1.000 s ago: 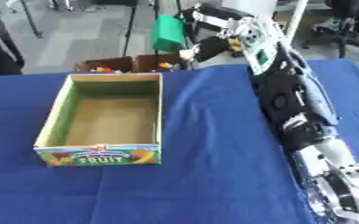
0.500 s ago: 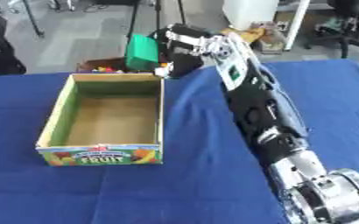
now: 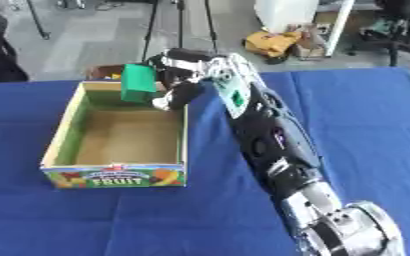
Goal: Pick up objects on the table and place them in the box.
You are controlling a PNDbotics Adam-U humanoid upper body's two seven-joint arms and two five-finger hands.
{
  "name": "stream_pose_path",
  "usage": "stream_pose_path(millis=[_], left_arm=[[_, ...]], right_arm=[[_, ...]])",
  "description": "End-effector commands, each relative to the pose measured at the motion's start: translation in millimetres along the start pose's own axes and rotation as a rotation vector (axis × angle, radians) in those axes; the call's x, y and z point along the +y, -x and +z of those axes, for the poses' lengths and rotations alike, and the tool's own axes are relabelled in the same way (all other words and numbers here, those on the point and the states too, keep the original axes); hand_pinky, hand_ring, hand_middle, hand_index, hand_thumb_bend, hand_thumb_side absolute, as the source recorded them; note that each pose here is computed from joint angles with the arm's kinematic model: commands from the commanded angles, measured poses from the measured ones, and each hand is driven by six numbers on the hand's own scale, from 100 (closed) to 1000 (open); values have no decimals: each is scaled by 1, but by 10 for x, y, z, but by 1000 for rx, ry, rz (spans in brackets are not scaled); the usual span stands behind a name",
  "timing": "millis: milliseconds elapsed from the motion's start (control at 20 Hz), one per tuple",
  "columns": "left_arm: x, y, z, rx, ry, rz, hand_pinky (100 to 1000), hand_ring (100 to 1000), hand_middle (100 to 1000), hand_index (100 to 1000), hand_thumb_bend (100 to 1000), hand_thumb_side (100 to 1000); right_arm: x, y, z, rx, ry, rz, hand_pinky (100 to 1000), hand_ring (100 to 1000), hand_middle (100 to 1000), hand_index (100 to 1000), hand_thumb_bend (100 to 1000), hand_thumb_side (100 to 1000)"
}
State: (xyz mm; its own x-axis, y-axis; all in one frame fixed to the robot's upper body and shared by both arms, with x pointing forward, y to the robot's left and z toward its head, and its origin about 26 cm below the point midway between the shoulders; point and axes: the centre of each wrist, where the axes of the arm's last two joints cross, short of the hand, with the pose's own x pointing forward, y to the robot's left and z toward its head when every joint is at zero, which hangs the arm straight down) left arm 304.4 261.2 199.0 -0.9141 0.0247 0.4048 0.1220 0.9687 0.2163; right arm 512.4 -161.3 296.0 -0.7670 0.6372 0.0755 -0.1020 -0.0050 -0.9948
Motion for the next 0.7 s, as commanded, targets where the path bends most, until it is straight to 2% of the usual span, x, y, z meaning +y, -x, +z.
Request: stream_pose_path(millis=[50, 500, 700], left_arm=[[16, -54, -65, -26, 18, -8, 615, 690, 767, 962, 100, 972], [9, -53, -71, -29, 22, -9, 615, 689, 768, 962, 100, 972], [5, -52, -71, -30, 24, -9, 615, 689, 768, 963, 100, 973]], right_arm=[[-60, -21, -31, -79, -156, 122, 659, 765, 373, 485, 100, 423], [187, -13, -148, -54, -250, 153, 670, 783, 440, 549, 100, 425], [249, -32, -192, -59, -282, 176, 683, 807, 513, 646, 100, 450]])
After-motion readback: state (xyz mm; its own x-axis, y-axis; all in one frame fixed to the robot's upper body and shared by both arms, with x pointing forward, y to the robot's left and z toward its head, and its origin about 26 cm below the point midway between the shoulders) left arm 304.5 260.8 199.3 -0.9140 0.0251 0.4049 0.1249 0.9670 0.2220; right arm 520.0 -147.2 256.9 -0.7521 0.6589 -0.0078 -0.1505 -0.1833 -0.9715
